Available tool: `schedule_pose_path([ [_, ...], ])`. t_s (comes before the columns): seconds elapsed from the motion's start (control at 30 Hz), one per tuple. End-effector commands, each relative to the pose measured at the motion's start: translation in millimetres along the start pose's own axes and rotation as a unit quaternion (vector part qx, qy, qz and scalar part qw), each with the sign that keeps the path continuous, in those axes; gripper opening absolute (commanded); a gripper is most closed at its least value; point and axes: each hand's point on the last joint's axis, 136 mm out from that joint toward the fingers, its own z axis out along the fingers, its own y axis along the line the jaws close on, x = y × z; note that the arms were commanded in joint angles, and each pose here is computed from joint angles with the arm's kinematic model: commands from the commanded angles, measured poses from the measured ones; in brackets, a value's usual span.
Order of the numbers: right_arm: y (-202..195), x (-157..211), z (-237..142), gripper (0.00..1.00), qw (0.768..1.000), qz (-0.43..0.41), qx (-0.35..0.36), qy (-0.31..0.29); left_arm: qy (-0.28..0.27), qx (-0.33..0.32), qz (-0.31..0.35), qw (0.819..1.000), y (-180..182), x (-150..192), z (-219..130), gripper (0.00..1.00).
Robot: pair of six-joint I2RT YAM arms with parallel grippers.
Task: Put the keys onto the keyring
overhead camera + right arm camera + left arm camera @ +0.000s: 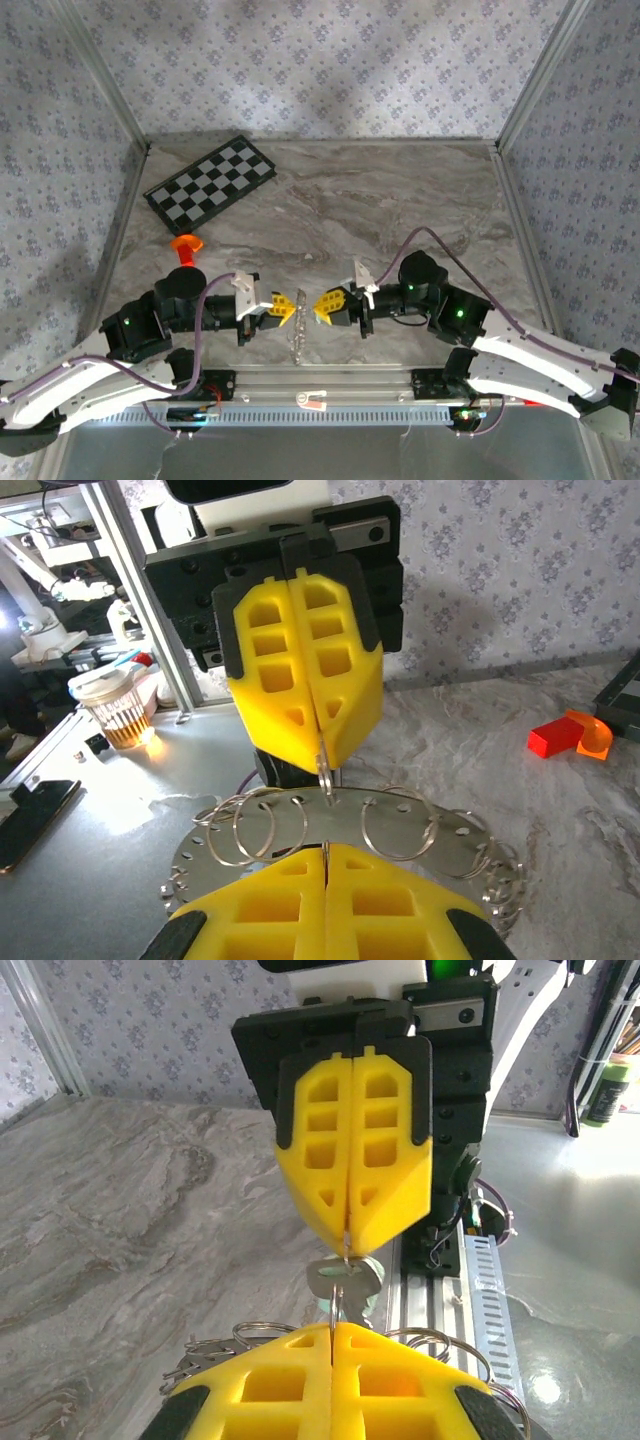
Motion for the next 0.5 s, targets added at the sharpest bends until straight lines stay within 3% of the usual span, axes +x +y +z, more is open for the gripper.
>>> schedule_pose_path([
  [0.0, 3.8, -22.6, -0.5, 0.00, 0.999, -0.034, 0.002, -0.028, -0.035, -0.007, 0.020, 0.999, 0.5, -24.8, -7.9, 0.00],
  [0.47, -1.3, -29.6, 4.9, 0.00, 0.995, -0.073, 0.040, -0.062, -0.042, -0.002, 0.015, 0.999, -1.2, -26.6, -7.4, 0.00],
])
